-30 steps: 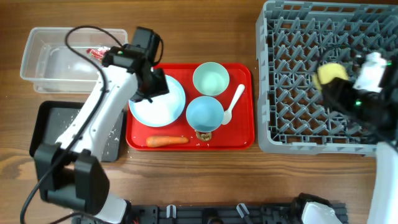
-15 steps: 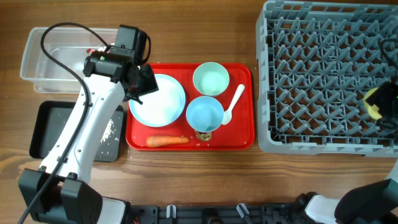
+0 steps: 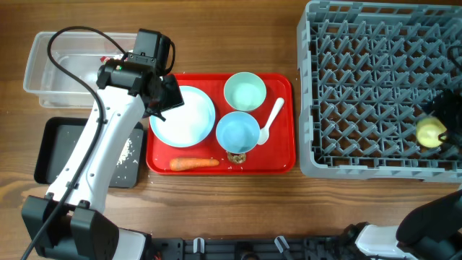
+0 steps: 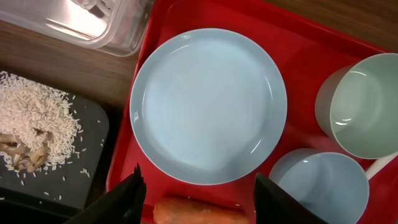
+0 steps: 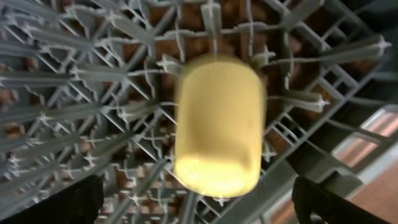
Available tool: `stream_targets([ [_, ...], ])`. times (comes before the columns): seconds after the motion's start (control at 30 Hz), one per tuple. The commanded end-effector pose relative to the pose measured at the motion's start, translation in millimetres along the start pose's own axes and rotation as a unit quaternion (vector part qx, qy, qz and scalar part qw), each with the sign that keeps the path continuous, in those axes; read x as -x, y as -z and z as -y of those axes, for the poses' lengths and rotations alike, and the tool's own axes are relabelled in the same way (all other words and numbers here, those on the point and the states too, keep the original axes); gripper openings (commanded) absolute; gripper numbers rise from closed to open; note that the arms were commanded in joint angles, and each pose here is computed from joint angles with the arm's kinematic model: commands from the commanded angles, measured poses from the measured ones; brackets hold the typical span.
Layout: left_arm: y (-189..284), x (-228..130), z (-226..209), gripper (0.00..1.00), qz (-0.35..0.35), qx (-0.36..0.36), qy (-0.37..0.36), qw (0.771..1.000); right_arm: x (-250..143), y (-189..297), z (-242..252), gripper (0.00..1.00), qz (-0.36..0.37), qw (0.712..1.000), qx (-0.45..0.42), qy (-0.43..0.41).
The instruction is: Sort waste into correct bins and load items into the dishwasher rack
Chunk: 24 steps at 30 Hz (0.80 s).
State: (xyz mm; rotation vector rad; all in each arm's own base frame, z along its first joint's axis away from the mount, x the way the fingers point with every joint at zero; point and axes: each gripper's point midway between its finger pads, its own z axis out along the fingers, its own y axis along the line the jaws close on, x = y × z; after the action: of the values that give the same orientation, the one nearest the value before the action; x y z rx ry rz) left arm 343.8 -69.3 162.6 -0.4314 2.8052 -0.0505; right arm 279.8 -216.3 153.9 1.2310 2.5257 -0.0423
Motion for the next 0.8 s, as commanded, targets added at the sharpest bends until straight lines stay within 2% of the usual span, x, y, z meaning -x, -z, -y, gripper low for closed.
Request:
stream_targets([
  [0.0,6.9,3.8,-3.1,0.57,0.013,0.003,-0.005,1.000,6.6,6.1,-30.9,1.00,0.003,0.996,0.088,0.004],
  [0.13,6.9,3.3,-3.4,0.58,0.012,0.003,-0.005,1.000,1.3,31.6,-72.9,1.00,0.012,0.977,0.204,0.058],
  [0.27,6.8,1.1,-4.9,0.63,0.007,0.006,-0.004,1.000,-21.2,70.1,-123.0,0.99,0.038,0.946,0.276,0.167],
  [0.33,7.2,-1.3,-6.5,0.65,0.003,0.009,0.001,1.000,-41.6,86.4,-153.3,0.99,0.049,0.924,0.297,0.237],
  [0.43,14.6,-0.6,-17.6,0.68,0.006,0.012,0.042,0.999,-93.7,103.7,-209.5,0.98,0.031,0.881,0.336,0.331],
  [0.53,33.7,9.2,-40.2,0.73,0.033,0.008,0.092,0.995,-139.6,101.8,-246.8,0.98,0.016,0.855,0.326,0.403],
  [0.57,39.5,11.8,-48.0,0.76,0.041,0.008,0.107,0.993,-152.4,99.7,-257.4,0.98,0.014,0.853,0.317,0.415],
  [0.63,52.6,15.8,-70.1,0.95,0.056,0.010,0.142,0.988,-177.6,90.7,-278.4,0.98,0.015,0.848,0.294,0.442],
  [0.67,56.2,16.1,-79.6,0.99,0.059,0.014,0.155,0.986,-187.8,83.3,-287.6,0.98,0.014,0.853,0.279,0.441],
  [0.77,58.2,14.7,-95.6,1.00,0.055,0.025,0.176,0.982,-206.0,58.6,-304.8,0.96,0.013,0.871,0.237,0.429],
])
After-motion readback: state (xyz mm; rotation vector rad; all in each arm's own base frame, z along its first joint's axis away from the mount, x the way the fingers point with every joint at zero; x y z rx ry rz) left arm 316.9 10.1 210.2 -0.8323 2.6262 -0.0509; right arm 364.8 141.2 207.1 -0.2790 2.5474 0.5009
